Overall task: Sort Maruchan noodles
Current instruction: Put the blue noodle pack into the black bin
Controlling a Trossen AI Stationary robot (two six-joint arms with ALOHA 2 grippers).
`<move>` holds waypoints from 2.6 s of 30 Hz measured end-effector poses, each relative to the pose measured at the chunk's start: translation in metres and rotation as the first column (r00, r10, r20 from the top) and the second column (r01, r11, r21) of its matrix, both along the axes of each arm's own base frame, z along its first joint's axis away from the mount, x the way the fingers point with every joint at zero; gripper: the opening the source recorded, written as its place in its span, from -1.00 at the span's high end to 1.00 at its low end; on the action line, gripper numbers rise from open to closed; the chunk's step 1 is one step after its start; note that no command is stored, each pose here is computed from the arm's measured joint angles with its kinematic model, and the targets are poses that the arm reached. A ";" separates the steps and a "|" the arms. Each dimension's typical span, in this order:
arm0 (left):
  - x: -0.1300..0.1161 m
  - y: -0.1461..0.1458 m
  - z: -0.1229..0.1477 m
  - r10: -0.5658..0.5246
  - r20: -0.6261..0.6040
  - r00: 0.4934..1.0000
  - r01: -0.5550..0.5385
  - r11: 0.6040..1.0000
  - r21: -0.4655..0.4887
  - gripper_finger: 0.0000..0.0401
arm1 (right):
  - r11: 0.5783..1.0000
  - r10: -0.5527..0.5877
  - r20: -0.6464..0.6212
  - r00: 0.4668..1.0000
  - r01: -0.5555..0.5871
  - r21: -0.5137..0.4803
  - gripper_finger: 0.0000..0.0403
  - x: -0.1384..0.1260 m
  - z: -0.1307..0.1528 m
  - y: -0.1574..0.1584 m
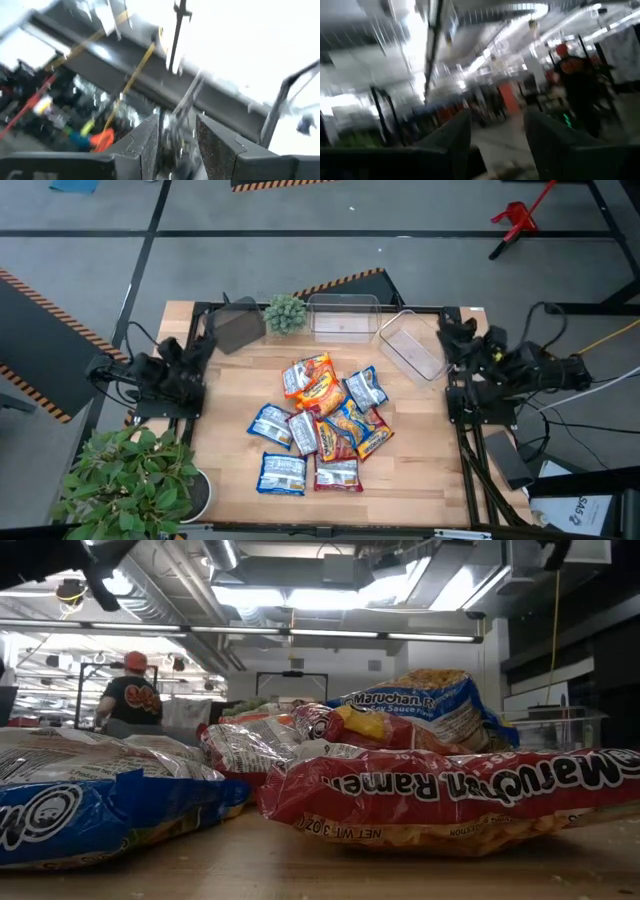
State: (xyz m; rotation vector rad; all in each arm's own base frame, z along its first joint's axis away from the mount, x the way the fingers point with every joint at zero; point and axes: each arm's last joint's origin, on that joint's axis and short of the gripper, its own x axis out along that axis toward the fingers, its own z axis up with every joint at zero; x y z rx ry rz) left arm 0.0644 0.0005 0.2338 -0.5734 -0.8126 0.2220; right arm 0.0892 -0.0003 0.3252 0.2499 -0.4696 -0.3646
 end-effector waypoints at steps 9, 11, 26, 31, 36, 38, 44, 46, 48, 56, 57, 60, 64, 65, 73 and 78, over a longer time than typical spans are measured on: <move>-0.001 0.001 0.025 -0.060 -0.001 0.998 0.059 0.996 -0.070 0.36 | 0.998 0.064 -0.535 0.843 -0.060 0.025 0.15 0.049 0.022 0.010; 0.003 -0.001 0.035 -0.092 -0.059 0.994 0.089 0.994 -0.057 0.36 | 0.994 0.107 -0.612 0.784 -0.098 0.049 0.13 0.063 0.020 0.013; 0.046 -0.019 0.097 -0.243 -0.373 0.895 0.306 0.945 0.119 0.10 | 0.839 0.543 -0.762 0.352 -0.240 0.487 -0.59 0.155 -0.058 0.042; 0.047 -0.019 0.098 -0.238 -0.386 0.891 0.307 0.943 0.127 0.04 | 0.835 0.550 -0.790 0.271 -0.190 0.516 -0.61 0.174 -0.085 0.046; 0.047 -0.019 0.097 -0.241 -0.388 0.890 0.309 0.943 0.122 0.03 | 0.835 0.550 -0.809 0.207 -0.134 0.533 -0.61 0.184 -0.106 0.048; 0.047 -0.019 0.097 -0.241 -0.389 0.889 0.309 0.943 0.122 0.03 | 0.833 0.553 -0.811 0.193 -0.107 0.543 -0.61 0.187 -0.113 0.048; 0.048 -0.019 0.095 -0.241 -0.410 0.880 0.313 0.943 0.117 0.03 | 0.795 0.606 -0.774 0.184 -0.094 0.600 -0.61 0.197 -0.125 0.052; 0.048 -0.019 0.095 -0.241 -0.416 0.877 0.313 0.943 0.115 0.03 | 0.791 0.610 -0.774 0.170 -0.089 0.605 -0.61 0.199 -0.129 0.052; 0.048 -0.019 0.094 -0.241 -0.421 0.875 0.315 0.942 0.113 0.03 | 0.784 0.620 -0.769 0.157 -0.087 0.614 -0.61 0.200 -0.133 0.053; 0.048 -0.019 0.093 -0.243 -0.426 0.871 0.316 0.942 0.109 0.03 | 0.776 0.627 -0.767 0.133 -0.027 0.630 -0.56 0.205 -0.147 0.054; 0.048 -0.019 0.093 -0.243 -0.426 0.871 0.316 0.942 0.109 0.03 | 0.776 0.627 -0.768 0.131 -0.024 0.630 -0.51 0.205 -0.148 0.054; 0.048 -0.019 0.093 -0.242 -0.426 0.871 0.315 0.943 0.108 0.03 | 0.777 0.627 -0.769 0.127 -0.021 0.630 -0.28 0.205 -0.148 0.054; 0.048 -0.019 0.093 -0.231 -0.426 0.875 0.300 0.948 0.103 0.03 | 0.777 0.627 -0.770 0.121 -0.013 0.630 0.15 0.204 -0.149 0.054; 0.048 -0.019 0.093 -0.225 -0.426 0.876 0.294 0.951 0.101 0.03 | 0.774 0.630 -0.767 0.120 -0.013 0.633 0.26 0.204 -0.148 0.054; 0.048 -0.018 0.093 -0.203 -0.426 0.882 0.264 0.960 0.090 0.03 | 0.746 0.665 -0.741 0.098 -0.029 0.665 0.96 0.203 -0.148 0.055; 0.048 -0.018 0.093 -0.201 -0.426 0.882 0.262 0.961 0.090 0.03 | 0.737 0.674 -0.732 0.103 -0.015 0.676 0.96 0.203 -0.144 0.055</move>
